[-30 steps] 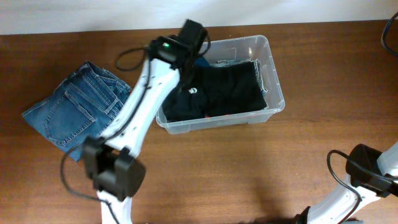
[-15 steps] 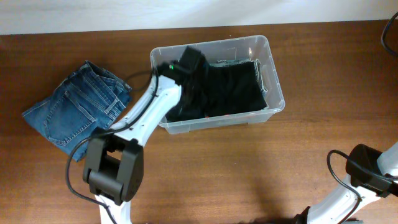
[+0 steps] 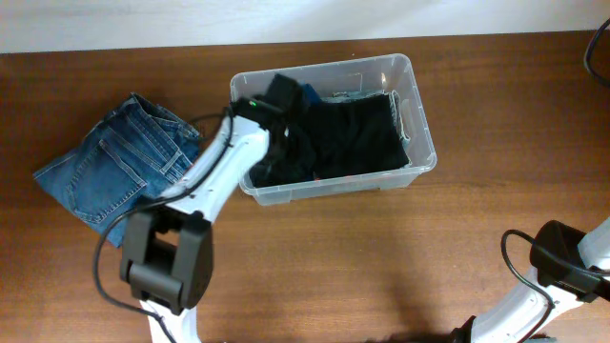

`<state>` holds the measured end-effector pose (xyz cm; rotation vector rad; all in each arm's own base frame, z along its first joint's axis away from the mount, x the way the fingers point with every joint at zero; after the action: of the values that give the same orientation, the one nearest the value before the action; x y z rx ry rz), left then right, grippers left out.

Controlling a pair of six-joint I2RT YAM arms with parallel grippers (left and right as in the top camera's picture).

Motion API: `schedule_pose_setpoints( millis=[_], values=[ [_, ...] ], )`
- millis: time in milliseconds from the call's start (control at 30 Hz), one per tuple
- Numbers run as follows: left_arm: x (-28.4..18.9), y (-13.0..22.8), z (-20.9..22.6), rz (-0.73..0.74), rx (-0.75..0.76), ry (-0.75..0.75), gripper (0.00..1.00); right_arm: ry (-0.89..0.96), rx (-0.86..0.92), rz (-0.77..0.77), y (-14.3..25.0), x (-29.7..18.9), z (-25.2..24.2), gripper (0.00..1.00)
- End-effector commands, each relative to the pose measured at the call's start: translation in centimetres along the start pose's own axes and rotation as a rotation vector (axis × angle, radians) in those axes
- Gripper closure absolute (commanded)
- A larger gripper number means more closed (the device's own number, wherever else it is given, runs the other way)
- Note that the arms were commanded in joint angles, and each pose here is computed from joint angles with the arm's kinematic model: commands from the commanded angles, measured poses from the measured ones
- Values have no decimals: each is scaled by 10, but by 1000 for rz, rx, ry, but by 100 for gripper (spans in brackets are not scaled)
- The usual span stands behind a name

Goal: Pack container
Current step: 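Release the Nike item and move the left gripper to the jeans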

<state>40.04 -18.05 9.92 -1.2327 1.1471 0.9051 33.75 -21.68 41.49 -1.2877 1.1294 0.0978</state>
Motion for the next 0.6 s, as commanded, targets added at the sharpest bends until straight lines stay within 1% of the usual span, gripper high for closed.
schedule_pose_setpoints(
  millis=[0,67,100,233,300,400,567],
  values=[
    [-82,-39,27,-192,-92,37,99,10,1,8,2,1,-2,2],
    [-103,-43,43,-226,-128,33,98,10,1,8,2,1,-2,2],
    [-113,-43,55,-243,-153,28,95,10,1,8,2,1,-2,2],
    [-136,-31,105,-248,-259,-12,92,10,1,8,2,1,-2,2],
    [-140,-22,131,-228,-320,-37,88,10,1,8,2,1,-2,2],
    [-140,-4,172,-171,-422,-75,84,10,1,8,2,1,-2,2],
    [-130,17,204,-104,-530,-27,78,10,1,8,2,1,-2,2]
  ],
)
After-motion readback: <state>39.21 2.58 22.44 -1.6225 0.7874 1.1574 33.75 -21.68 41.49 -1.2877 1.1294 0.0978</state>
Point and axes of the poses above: each gripper's point midway between its finger pads, its own x axis out along the fingers, its own z axis along the line the jaws close on, y = z × x, the point moved 1 cm from there along -x, back along the fingers, and after that the axes turned 5 degrees about x, right-handed, at the moved point
